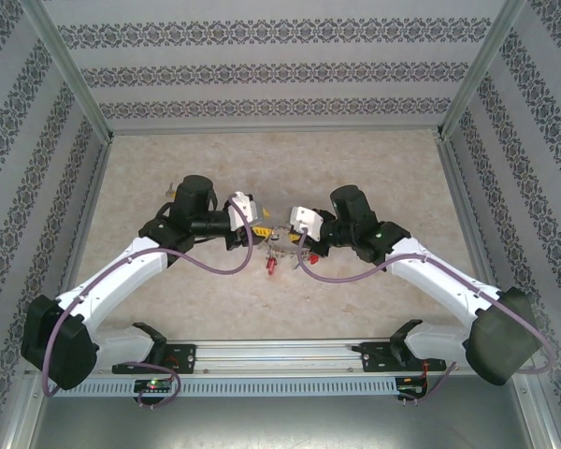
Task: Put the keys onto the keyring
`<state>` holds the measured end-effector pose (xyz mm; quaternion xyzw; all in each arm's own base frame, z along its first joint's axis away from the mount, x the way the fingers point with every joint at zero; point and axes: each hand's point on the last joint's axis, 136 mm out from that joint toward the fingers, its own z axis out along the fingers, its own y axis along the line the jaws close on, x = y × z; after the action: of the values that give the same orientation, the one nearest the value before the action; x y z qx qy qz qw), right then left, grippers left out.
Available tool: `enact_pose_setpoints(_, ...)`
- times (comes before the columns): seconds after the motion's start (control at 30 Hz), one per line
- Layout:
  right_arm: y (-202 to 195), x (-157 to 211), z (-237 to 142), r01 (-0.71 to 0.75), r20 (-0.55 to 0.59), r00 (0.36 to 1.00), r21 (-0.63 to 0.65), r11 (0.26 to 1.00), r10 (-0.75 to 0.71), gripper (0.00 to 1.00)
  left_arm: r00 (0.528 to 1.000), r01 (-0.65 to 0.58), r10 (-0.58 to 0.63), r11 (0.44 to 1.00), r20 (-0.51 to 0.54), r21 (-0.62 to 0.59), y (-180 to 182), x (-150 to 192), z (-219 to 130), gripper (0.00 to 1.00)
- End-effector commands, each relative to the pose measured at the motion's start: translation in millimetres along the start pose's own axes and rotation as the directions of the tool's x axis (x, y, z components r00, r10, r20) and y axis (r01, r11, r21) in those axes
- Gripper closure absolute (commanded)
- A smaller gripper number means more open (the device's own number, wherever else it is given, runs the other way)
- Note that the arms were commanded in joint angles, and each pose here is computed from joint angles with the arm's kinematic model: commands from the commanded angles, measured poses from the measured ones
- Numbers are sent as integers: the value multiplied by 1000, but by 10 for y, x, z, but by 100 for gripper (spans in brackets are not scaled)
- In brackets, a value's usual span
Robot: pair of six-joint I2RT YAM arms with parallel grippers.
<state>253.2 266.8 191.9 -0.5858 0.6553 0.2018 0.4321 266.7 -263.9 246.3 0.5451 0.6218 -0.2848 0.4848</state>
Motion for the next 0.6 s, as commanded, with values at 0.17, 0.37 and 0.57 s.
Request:
enact_pose_setpoints(0.17, 89, -251, -172, 132, 125, 984, -36, 991, -127, 100, 998, 59, -56, 982, -24, 182, -262, -234, -241, 52)
enact_pose_setpoints(0.37, 303, -355, -215, 258, 203, 952, -133, 957, -229, 100, 962, -257, 271, 937, -28, 236, -279, -204, -210, 63)
enact_pose_setpoints(0.57, 446, -427, -251, 326, 250, 928, -179, 928, -278, 100, 903, -389, 427, 860, -47, 331, -445, -108, -20, 69)
